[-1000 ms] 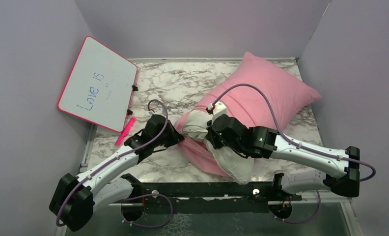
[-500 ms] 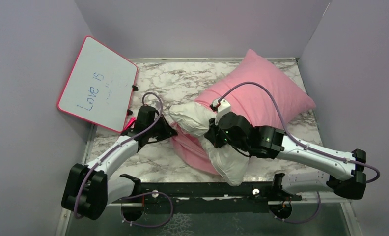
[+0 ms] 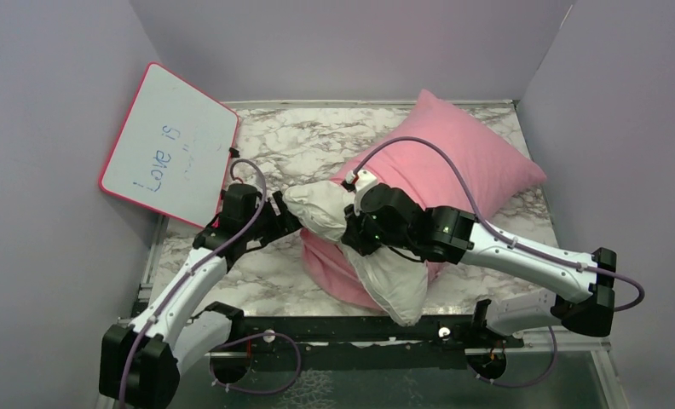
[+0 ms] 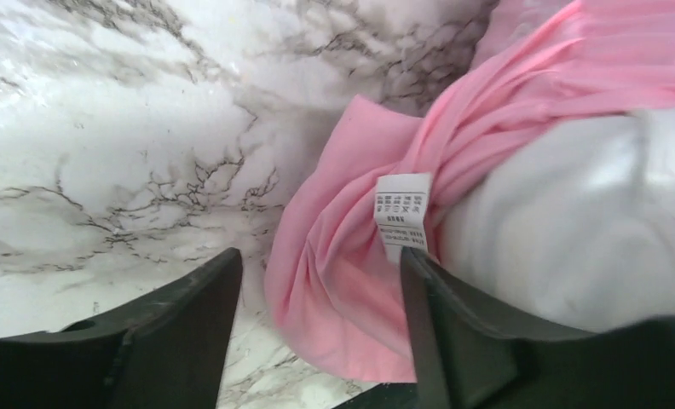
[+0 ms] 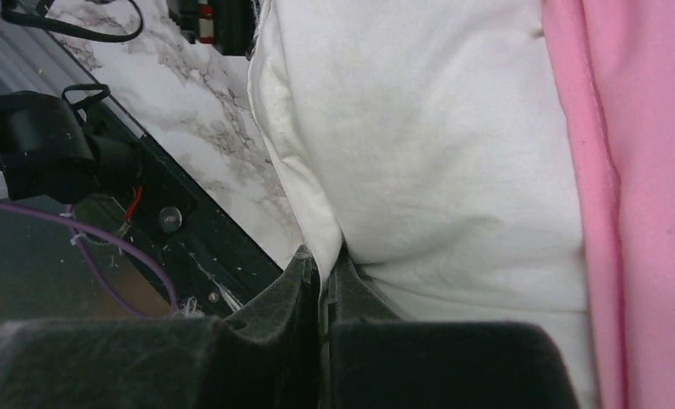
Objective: Remove the pillowcase from the pillow
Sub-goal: Remove the pillow from the pillowcase.
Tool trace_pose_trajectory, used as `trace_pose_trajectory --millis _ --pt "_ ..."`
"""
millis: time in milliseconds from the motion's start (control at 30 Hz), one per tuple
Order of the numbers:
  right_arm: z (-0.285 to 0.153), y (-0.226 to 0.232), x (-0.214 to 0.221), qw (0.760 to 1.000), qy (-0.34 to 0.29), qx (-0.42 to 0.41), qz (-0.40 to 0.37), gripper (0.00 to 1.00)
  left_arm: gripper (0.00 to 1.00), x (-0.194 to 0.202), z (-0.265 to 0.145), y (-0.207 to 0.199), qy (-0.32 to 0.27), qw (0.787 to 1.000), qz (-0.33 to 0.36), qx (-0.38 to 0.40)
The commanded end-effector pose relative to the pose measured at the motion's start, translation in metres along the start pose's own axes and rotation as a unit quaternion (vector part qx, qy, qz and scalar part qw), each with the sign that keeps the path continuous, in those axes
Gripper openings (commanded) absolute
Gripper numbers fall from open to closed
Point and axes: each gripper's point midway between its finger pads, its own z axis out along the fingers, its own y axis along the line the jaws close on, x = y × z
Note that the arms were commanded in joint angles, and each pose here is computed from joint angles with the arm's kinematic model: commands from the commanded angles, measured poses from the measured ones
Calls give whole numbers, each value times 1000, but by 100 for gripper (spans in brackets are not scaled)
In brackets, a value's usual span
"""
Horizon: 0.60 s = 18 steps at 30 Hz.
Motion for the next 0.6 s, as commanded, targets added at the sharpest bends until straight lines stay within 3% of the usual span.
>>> trace_pose_trajectory --millis 0,100,333,367,467,567 --pt "-21 11 -50 996 -84 -13 22 7 76 -6 -23 -5 -39 998 -42 0" --pt "-15 11 -58 996 -87 -5 25 7 82 1 -36 -17 -44 996 -67 39" --pt "12 26 -101 993 -107 -26 42 11 83 7 -65 -35 -69 987 -99 102" --pt "17 30 -106 993 -104 -34 42 17 83 8 -67 -35 -72 987 -103 102" --pt "20 47 -112 995 -72 -65 18 47 84 8 -74 -39 -76 985 -104 114" --pt "7 45 -105 997 -47 -63 14 59 87 6 -79 -44 -78 984 -99 123"
